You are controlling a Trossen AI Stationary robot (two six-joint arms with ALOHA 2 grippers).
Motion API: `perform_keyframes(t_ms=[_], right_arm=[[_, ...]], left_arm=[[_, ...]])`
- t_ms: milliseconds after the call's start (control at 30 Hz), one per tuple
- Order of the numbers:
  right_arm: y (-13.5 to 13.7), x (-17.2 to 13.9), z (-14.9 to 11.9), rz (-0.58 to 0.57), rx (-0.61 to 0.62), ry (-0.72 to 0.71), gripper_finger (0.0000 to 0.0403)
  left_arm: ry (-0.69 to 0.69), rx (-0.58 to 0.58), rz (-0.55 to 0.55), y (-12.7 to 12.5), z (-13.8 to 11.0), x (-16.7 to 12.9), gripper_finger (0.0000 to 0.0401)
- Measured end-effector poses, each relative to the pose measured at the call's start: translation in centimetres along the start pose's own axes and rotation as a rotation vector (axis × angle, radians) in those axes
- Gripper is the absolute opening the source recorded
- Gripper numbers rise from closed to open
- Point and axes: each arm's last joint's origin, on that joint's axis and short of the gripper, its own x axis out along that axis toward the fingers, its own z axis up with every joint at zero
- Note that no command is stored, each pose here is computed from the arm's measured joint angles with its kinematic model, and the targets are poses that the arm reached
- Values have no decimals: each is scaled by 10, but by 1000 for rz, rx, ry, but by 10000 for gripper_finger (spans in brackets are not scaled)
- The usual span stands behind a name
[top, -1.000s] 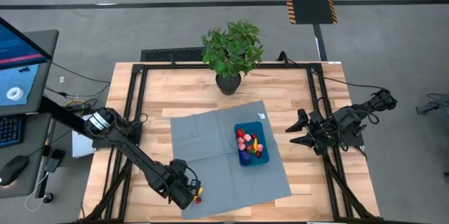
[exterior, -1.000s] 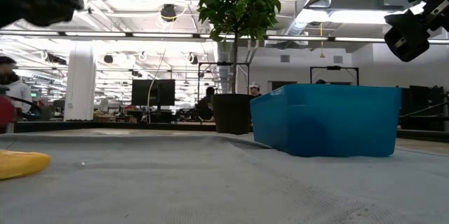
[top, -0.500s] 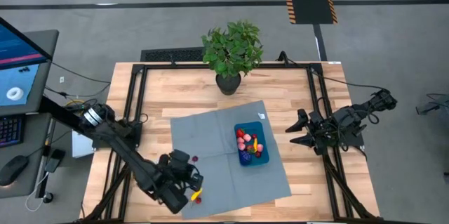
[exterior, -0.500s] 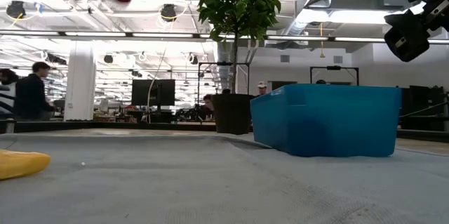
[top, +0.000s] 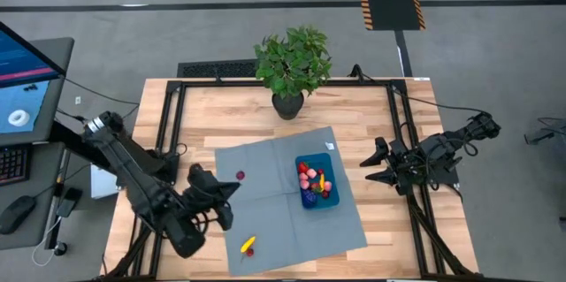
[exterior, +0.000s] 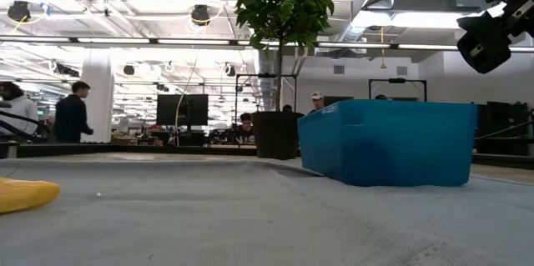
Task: Pick and placing Produce into tupperware
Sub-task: Put the red cherry into the bin
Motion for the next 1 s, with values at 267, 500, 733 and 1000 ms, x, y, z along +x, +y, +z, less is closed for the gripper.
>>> perform_keyframes(t_ms=[267, 500, 733, 1000], right_arm=[[0, 0, 0, 0, 1, -3, 249], [0, 0, 1, -15, -3, -16, 249], [-1, 0, 1, -25, -18, -19, 249], [-1, 0, 1, -25, -24, -18, 249]], left_arm=[[-19, 184, -85, 15, 24, -25, 0], [6, 316, -198, 20, 41, -38, 0], [-14, 434, -263, 32, 63, -44, 0], [-67, 760, -138, 50, 75, -36, 0]])
